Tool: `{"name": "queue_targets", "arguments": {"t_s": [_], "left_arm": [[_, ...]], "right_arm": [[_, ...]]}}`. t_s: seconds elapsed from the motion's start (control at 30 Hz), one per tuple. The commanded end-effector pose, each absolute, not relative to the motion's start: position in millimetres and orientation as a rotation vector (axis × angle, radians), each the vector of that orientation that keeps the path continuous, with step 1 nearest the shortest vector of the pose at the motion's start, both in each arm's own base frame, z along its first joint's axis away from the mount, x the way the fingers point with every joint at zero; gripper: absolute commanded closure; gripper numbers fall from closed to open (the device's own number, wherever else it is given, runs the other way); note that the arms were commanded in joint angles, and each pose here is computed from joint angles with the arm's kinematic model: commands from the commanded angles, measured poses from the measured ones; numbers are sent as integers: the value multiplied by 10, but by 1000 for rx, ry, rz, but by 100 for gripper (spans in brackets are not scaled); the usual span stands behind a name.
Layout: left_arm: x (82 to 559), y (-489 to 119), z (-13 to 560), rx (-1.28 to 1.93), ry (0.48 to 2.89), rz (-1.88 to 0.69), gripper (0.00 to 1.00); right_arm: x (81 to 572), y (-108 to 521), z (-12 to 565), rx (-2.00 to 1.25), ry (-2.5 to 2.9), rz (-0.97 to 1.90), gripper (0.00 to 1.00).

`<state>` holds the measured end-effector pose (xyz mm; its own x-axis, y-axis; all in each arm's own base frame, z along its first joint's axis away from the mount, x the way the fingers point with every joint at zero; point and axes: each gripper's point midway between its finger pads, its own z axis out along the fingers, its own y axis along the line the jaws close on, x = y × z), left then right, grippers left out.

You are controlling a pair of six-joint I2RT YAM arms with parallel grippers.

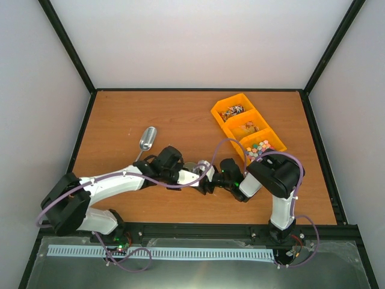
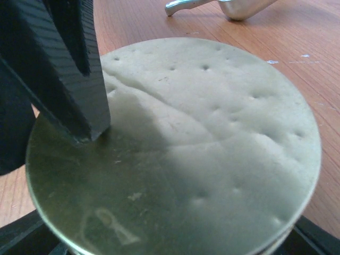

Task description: Pack the candies

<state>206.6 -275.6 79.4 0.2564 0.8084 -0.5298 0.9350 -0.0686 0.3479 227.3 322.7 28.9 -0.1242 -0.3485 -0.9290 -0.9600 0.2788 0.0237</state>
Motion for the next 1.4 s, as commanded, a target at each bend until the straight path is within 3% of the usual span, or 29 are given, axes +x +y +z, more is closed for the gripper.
{"name": "queue_targets", "arguments": {"t_s": [0.0,0.4,0.47,0.6,0.73,1.07,1.37], "left_arm": [[2124,-2563,706,1948,1582,-143,78],[2324,-2327,805,1868,1637,-104,77],[2282,-2352,869,1843,1676,-160,64],[2172,-2472,1038,1739,1778,-345,26],[2205,-2562,1081,1610,1851,-418,13],[2358,-2752,1020,1518,1908,-412,6],[2448,-2885,1032,1484,1933,-459,9]], "right_arm": [[2122,3234,202,-1277,1646,900,53],[2082,3211,170,-1294,1661,904,62],[2101,3214,179,-1283,1667,902,62],[2134,3215,183,-1260,1683,898,63],[2166,3217,166,-1243,1701,893,63],[2180,3221,150,-1236,1714,892,63],[2182,3229,142,-1236,1719,897,63]]}}
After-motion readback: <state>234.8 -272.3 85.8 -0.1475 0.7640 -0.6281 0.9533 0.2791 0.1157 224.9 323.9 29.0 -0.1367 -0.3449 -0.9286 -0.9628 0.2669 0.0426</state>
